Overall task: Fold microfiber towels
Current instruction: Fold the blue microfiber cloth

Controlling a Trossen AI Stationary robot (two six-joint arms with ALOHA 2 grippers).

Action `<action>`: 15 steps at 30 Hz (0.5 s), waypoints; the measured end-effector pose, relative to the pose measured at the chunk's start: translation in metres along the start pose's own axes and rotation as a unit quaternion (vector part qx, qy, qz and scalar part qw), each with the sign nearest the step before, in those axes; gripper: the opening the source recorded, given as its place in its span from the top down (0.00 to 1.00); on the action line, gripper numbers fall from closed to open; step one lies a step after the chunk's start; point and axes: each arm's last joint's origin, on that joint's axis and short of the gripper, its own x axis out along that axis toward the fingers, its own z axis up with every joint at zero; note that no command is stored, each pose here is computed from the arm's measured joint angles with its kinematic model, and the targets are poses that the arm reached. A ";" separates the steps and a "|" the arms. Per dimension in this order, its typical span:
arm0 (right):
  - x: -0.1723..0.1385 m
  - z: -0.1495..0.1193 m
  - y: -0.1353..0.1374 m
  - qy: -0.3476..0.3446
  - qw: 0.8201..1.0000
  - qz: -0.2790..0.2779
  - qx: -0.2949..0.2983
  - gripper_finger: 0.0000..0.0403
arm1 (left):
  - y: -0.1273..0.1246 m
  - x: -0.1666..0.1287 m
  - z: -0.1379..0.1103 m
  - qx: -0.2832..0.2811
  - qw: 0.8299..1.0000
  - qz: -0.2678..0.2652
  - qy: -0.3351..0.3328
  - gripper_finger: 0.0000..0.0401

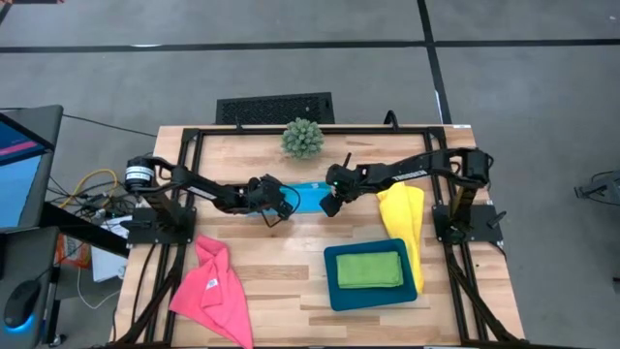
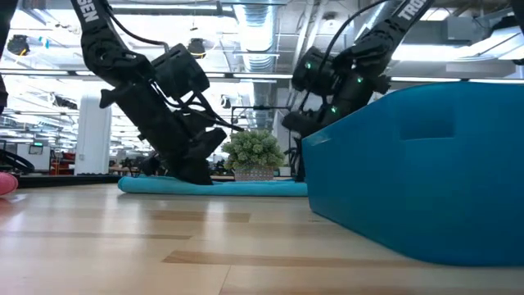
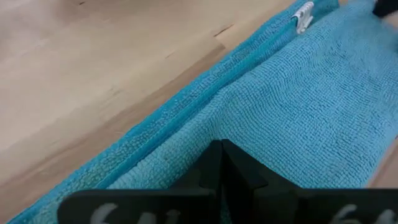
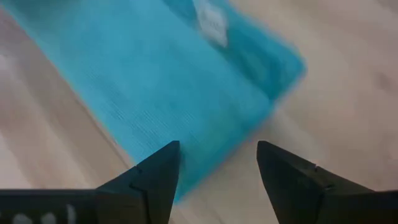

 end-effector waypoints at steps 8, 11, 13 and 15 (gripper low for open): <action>0.013 0.000 0.000 -0.003 1.000 0.006 0.031 0.41 | 0.000 0.000 -0.001 -0.017 1.000 -0.004 0.000 1.00; 0.014 0.002 0.001 -0.011 0.999 0.011 0.037 0.43 | -0.001 0.000 -0.001 -0.017 1.000 -0.004 -0.001 1.00; 0.015 0.002 0.001 -0.012 0.999 0.012 0.045 0.44 | -0.001 0.000 0.000 -0.016 1.000 -0.006 -0.002 1.00; 0.015 0.002 0.001 -0.012 0.999 0.012 0.047 0.47 | -0.001 0.000 0.000 -0.017 1.000 -0.006 -0.003 1.00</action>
